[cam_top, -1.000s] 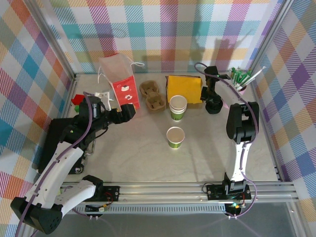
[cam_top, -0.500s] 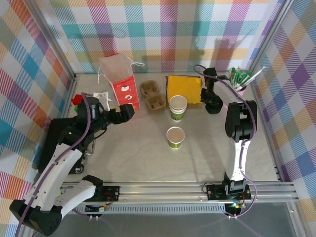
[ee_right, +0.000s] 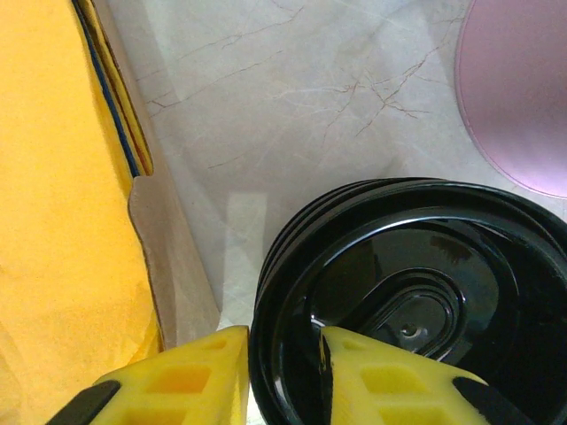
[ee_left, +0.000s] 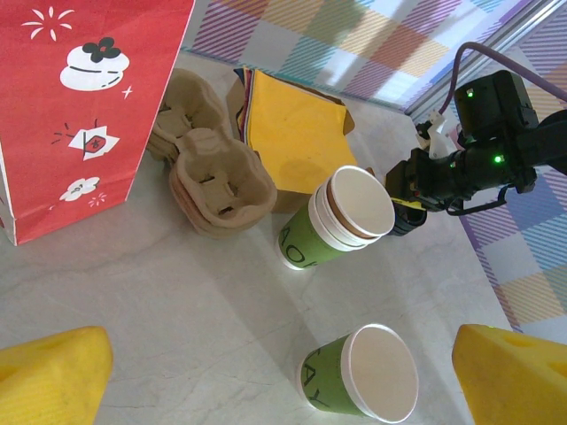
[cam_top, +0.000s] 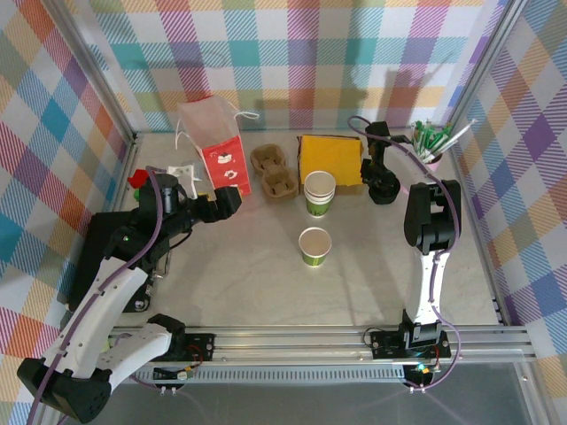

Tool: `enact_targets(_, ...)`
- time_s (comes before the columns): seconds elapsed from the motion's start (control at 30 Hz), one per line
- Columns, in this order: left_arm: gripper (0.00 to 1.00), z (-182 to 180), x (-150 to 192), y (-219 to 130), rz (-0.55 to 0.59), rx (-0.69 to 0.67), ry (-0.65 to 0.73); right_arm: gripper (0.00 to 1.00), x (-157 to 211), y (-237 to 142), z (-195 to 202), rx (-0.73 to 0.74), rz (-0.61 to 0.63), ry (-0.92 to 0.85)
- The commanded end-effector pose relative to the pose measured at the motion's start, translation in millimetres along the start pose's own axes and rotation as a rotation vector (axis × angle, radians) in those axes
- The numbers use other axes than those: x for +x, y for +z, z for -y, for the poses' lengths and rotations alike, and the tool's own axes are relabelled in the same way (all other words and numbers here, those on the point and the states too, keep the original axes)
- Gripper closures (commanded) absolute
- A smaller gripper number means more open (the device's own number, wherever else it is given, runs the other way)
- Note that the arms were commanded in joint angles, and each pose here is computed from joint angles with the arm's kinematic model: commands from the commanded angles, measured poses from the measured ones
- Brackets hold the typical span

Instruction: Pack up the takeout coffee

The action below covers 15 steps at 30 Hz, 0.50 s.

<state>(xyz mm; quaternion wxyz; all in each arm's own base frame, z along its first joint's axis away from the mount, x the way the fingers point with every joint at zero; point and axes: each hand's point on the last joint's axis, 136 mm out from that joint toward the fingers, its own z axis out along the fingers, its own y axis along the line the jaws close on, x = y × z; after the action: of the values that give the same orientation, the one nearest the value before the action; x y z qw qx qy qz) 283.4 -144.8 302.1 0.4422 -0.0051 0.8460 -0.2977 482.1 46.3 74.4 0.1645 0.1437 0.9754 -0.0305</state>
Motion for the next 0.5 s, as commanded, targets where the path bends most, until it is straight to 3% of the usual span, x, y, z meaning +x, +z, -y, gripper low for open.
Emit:
enact_targets(0.0,0.02,1.2,4.5,-1.6,-0.007,0.005,0.007,0.7,-1.2,5.8,2.4,0.011,-0.008,0.01)
enact_targets(0.47,0.01,2.9,5.2,-2.9,-0.004,0.018,0.006,0.72,-2.5,7.5,1.2,0.008,-0.007,-0.005)
